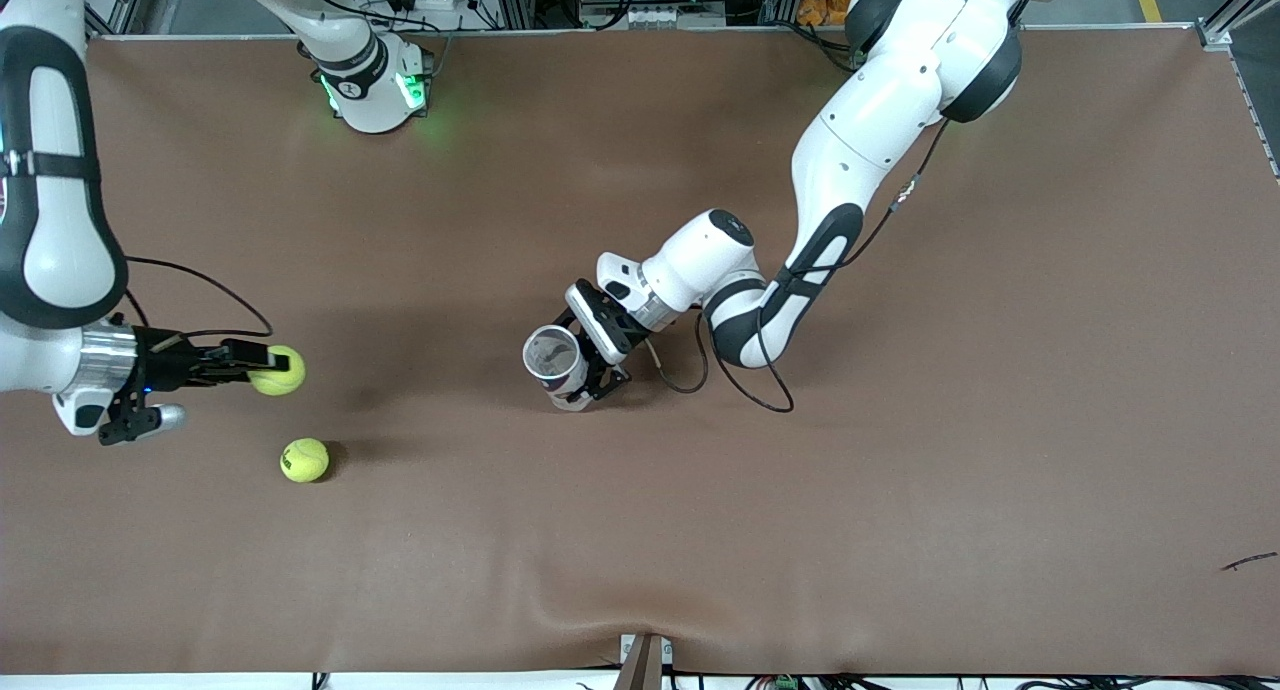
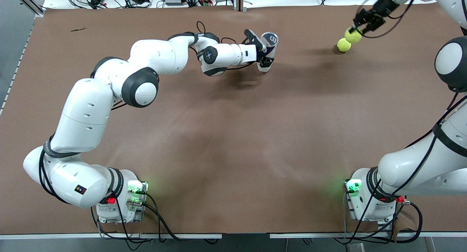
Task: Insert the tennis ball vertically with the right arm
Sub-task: 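Carry the upright can toward the middle while the right gripper grasps a ball, then move the held ball with the right gripper over the can opening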
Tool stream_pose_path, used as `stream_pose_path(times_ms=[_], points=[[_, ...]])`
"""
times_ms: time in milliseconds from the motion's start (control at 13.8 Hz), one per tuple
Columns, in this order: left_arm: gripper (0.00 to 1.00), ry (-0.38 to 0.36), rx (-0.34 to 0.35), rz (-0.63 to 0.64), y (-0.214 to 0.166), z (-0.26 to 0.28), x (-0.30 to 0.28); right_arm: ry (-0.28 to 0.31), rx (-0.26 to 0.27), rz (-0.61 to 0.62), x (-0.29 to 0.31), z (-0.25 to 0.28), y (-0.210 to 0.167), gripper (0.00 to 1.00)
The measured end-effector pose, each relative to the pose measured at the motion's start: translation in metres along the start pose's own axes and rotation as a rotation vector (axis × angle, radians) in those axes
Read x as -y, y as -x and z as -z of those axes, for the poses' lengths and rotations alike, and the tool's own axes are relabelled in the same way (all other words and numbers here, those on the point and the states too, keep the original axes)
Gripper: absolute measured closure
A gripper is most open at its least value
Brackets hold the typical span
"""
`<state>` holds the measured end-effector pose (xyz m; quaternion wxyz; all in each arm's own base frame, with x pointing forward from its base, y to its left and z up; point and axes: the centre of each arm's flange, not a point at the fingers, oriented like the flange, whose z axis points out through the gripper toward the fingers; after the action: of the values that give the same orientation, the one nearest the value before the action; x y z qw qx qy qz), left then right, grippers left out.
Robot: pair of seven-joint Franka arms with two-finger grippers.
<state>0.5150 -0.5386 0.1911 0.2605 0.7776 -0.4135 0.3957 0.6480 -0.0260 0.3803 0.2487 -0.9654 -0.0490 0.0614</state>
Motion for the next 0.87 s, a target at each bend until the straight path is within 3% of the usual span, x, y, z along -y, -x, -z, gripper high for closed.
stream_pose_path(times_ms=[289, 578, 867], points=[[0.19, 0.017, -0.007, 0.004, 0.010, -0.003, -0.001, -0.042, -0.018, -0.153, 0.101, -0.011, -0.020, 0.35], [0.15, 0.017, -0.007, 0.004, 0.011, -0.004, -0.001, -0.038, -0.077, -0.247, 0.181, -0.029, -0.031, 0.35], [0.15, 0.017, -0.006, 0.004, 0.012, -0.004, -0.001, -0.042, -0.103, -0.344, 0.242, -0.060, -0.029, 0.35]])
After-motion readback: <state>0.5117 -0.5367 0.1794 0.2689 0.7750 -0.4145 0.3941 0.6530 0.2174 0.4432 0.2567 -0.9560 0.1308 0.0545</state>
